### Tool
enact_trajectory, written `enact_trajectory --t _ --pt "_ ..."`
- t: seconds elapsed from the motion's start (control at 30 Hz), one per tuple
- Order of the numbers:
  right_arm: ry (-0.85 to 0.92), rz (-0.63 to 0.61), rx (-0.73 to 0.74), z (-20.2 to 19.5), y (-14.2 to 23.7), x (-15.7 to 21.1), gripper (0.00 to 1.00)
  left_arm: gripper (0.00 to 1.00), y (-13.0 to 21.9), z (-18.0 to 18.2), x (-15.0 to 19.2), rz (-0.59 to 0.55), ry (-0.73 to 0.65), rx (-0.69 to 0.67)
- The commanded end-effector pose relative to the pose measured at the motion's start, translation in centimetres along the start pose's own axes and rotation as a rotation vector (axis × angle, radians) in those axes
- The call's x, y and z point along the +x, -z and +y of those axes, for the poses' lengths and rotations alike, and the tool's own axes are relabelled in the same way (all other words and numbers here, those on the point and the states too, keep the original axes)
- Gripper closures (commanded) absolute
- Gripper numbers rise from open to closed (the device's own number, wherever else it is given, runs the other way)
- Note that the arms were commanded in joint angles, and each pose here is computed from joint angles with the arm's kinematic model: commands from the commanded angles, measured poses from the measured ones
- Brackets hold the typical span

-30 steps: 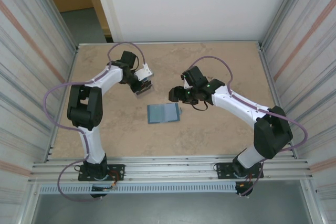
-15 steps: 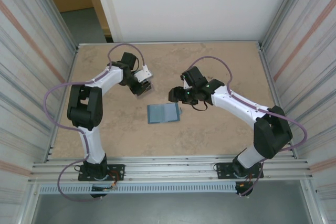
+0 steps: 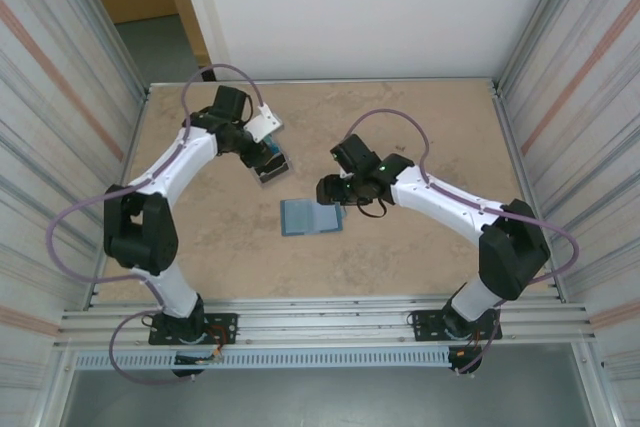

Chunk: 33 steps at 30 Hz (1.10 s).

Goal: Take the credit cards out of the card holder

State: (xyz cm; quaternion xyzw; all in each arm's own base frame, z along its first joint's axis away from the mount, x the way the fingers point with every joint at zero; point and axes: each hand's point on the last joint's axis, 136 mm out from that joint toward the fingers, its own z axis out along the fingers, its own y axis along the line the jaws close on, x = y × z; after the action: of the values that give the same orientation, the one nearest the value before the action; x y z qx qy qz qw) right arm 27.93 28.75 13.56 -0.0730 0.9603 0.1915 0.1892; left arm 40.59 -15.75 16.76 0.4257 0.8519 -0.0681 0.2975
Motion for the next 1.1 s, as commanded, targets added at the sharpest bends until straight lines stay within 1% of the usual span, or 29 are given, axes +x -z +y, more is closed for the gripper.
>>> enact_trajectory --t 0.0,0.1,0.13,0.17,0.23,0.33,0.6,0.73,0.93,1.07 --pt "0.079 -0.008 0.091 0.0 0.1 0.3 0.38 0.46 3.3 0.4 -1.6 -0.112 0.088 -0.076" --pt "0.128 0.009 0.122 0.6 -0.4 1.0 0.40 0.30 6.1 0.6 -2.7 -0.228 0.160 -0.154" --pt "0.146 0.017 0.128 0.9 -0.7 1.2 0.40 0.24 6.9 0.5 -2.9 -0.259 0.188 -0.176" --pt "0.162 0.024 0.134 1.2 -0.9 1.5 0.41 0.18 7.5 0.6 -2.9 -0.279 0.218 -0.203" --pt "0.191 0.040 0.157 1.5 -1.6 1.9 0.41 0.03 8.6 0.7 -2.4 -0.297 0.281 -0.260" --pt "0.230 0.061 0.187 2.1 -2.4 2.5 0.41 0.01 9.8 1.2 -0.5 -0.280 0.392 -0.352" --pt "0.299 0.112 0.209 3.7 -5.0 3.7 0.41 0.01 11.2 0.1 4.0 -0.281 0.625 -0.415" --pt "0.333 0.132 0.239 4.1 -6.0 4.1 0.41 0.01 11.5 -0.4 6.1 -0.281 0.703 -0.450" --pt "0.411 0.155 0.295 5.0 -7.4 4.7 0.41 0.01 11.5 -0.3 9.2 -0.240 0.789 -0.530" --pt "0.441 0.167 0.300 5.8 -8.4 5.0 0.42 0.02 11.8 -0.2 10.3 -0.224 0.827 -0.566"
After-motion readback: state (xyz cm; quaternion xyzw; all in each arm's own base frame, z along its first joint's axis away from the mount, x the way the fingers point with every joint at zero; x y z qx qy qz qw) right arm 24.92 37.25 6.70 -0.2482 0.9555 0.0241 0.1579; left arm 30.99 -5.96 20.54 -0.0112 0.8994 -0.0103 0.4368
